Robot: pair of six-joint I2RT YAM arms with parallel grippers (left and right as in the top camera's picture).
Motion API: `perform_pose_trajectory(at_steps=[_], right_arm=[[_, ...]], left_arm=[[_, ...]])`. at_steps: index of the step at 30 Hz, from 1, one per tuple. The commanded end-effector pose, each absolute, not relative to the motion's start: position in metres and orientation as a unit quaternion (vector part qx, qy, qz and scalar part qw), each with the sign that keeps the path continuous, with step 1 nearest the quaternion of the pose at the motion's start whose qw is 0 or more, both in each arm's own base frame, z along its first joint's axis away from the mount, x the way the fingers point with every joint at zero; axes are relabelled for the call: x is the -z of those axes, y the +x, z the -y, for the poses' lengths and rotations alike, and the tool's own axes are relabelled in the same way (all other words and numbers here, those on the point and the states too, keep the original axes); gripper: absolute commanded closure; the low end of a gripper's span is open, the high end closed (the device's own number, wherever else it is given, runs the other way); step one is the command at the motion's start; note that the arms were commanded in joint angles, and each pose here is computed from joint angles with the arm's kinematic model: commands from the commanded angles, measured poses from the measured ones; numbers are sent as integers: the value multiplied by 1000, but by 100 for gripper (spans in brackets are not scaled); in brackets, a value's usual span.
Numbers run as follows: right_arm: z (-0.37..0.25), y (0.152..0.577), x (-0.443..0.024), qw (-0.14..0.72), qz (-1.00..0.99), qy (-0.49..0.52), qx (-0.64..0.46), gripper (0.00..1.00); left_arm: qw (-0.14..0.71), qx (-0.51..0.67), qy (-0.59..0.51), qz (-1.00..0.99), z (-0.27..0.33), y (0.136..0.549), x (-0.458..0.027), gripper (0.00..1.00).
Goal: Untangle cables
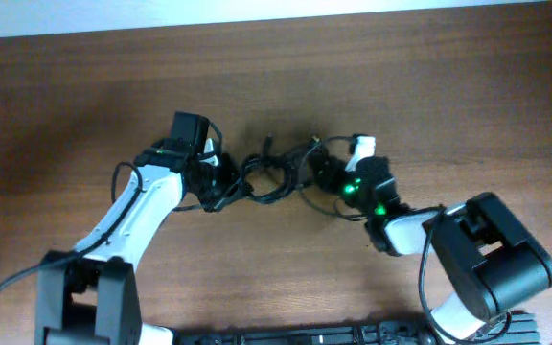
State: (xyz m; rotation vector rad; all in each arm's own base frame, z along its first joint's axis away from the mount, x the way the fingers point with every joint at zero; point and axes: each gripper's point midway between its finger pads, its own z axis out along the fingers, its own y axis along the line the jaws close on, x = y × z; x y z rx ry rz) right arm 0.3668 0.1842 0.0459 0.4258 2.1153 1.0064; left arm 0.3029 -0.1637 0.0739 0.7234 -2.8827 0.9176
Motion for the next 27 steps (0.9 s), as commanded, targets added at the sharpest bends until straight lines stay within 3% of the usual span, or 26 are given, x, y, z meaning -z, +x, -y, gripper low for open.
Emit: perform_pose_trajectory(at_steps=[1,3,5,12,13,15,20,24,27], right_arm=[[-145,373,-32,332,-834,204,-390,84],[-136,366,-25,310,-845,188,-393,84],[-148,358,-28,287,-843,167,-423,77],[-183,324,-47,204,-823,85,-523,44],[-183,324,-47,204,-823,85,-523,44],[-202,309,-84,268,-773,-93,-568,45],[-206,344,-139,369,-717,-168,-568,44],[-121,422,-96,438,-816,-31,-375,44],[-71,436,-150,483,-834,-21,-265,44]], left_arm=[[-95,-334,110,931,157,317,-124,100],[-192,-347,35,917,157,331,-162,100],[-245,-358,15,901,160,343,-185,100],[-279,-344,16,897,155,356,-190,100],[-287,-325,22,901,149,360,-187,100],[-313,-298,-56,900,149,360,-187,100],[-330,-278,-112,895,149,359,-186,100],[-329,-275,-118,896,149,358,-185,100],[-329,-275,-118,896,149,358,-185,100]])
